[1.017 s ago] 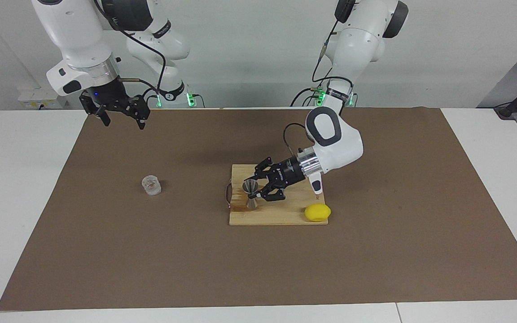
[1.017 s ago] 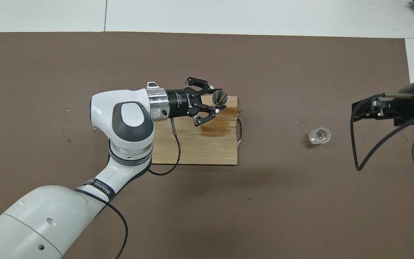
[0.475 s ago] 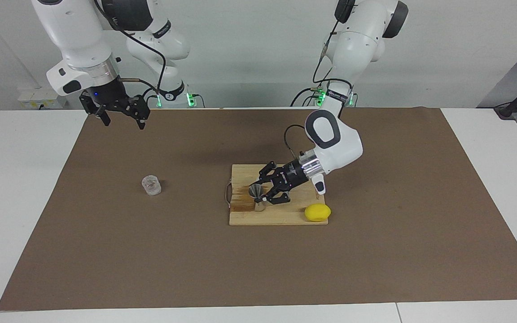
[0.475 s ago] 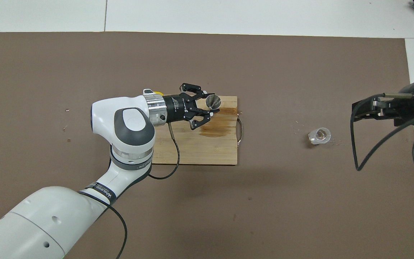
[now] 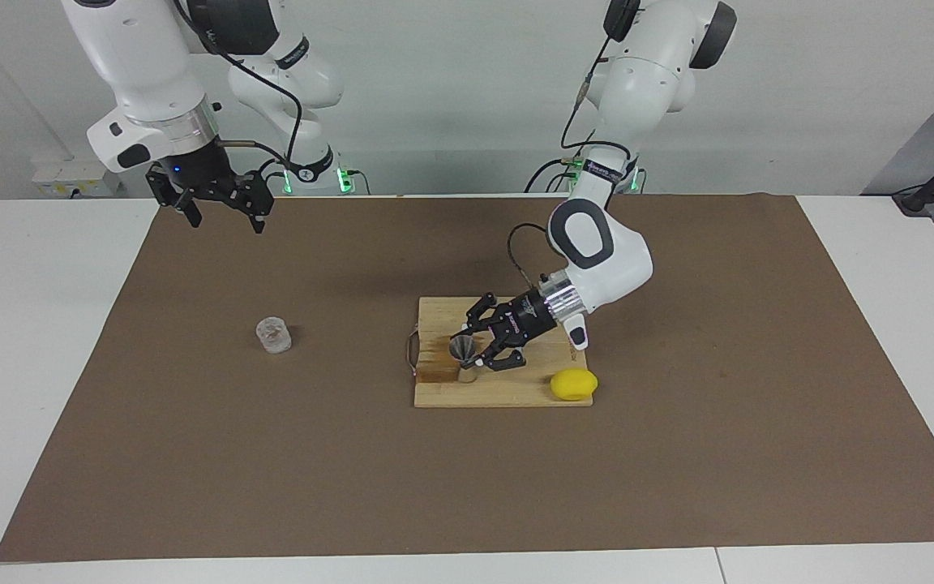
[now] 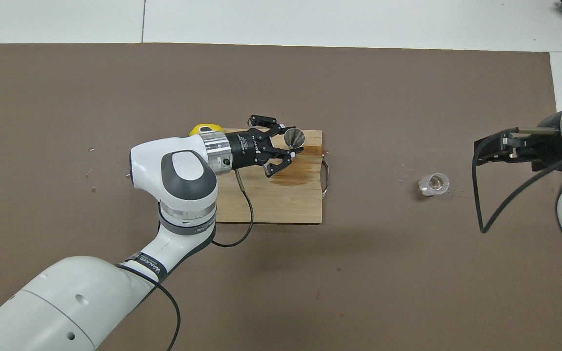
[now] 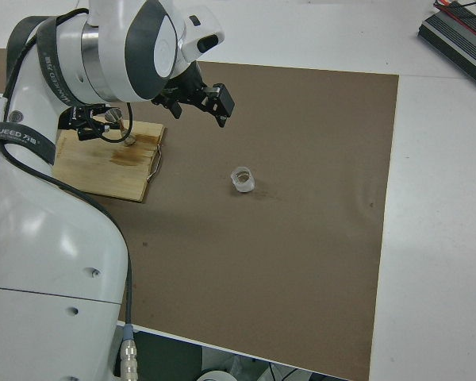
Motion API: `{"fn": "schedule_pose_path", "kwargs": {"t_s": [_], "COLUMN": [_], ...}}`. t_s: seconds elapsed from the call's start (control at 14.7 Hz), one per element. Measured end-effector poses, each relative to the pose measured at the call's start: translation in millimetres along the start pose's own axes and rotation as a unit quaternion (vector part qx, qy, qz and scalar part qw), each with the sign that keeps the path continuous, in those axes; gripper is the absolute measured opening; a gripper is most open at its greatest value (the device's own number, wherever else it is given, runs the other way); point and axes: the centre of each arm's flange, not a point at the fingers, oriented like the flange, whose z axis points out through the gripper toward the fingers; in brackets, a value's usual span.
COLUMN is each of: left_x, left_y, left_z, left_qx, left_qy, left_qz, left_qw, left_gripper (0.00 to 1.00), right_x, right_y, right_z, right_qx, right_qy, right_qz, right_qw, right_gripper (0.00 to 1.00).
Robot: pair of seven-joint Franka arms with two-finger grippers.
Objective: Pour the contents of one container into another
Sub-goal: 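Lower the silver cup onto the wooden board and open the left gripper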
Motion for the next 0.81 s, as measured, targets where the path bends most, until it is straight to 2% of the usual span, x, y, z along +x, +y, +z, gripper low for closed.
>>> {"fn": "schedule_pose_path", "kwargs": {"t_s": [0.54,0.61,0.81], "left_x": [3,3,4], "left_y": [1,1,3], "left_z": [-1,-1,-3], "left_qx": [-0.006,-0.007,-0.008], "left_qy": [0.008,0.009,0.009], "left_qz": [0.008,0.009,0.010], "left_qw": [1.000,1.000,1.000], "left_gripper": [0.50,0.56,0.85], "right_x": [1,2,4], "right_y": [6,9,27], "right_z": [1,0,-8], "right_qx": [0.000,0.000,0.002], "right_qy": [-0.001,-0.001,0.008], "right_qz": [0.006,0.009,0.025], "right_qw": [1.000,1.000,1.000], "right_gripper": [1.00,1.00,1.00]}}
